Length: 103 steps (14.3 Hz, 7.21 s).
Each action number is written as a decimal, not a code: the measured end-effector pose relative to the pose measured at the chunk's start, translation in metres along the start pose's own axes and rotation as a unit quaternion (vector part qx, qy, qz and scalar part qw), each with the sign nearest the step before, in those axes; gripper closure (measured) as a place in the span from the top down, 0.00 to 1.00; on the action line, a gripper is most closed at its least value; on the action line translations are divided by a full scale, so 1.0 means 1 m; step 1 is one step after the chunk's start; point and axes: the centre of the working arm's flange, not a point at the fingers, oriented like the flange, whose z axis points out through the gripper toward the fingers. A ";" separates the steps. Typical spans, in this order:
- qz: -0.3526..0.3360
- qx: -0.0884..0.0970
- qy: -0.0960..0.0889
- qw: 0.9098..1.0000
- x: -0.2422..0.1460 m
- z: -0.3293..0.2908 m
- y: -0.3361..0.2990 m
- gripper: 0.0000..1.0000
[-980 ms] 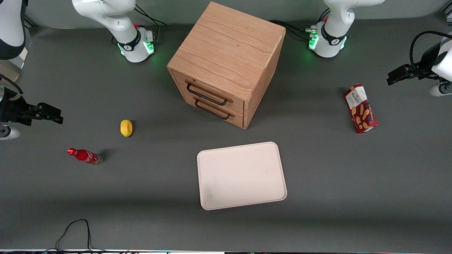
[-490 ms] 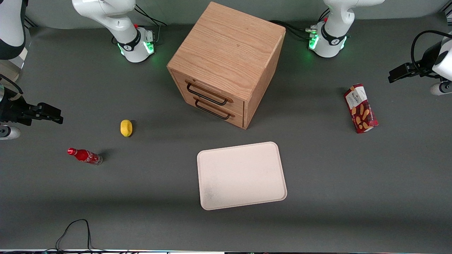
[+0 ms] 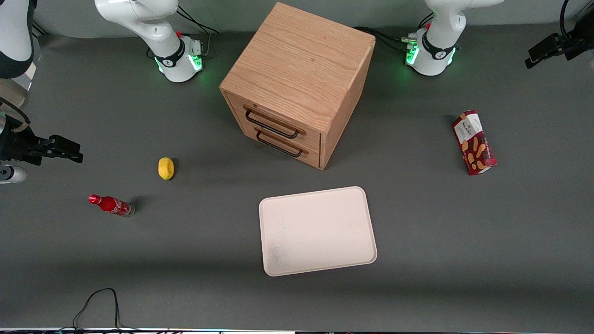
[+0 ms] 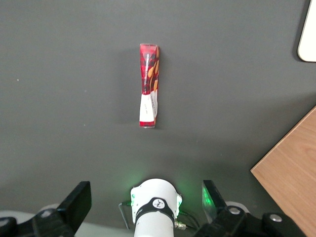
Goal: Place red cookie box on tray
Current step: 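Lower the open left gripper down around the red cookie box, then close the left gripper on the top of the cookie box, then lift the cookie box and carry it toward the white tray, then lower the held cookie box onto the tray's edge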
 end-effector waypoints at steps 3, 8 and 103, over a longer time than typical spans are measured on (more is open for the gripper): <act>0.002 0.002 -0.007 1.000 -0.001 0.030 0.000 1.00; -0.002 0.007 0.017 1.000 0.021 0.128 -0.005 1.00; 0.053 -0.040 0.071 0.995 0.261 0.222 0.430 0.03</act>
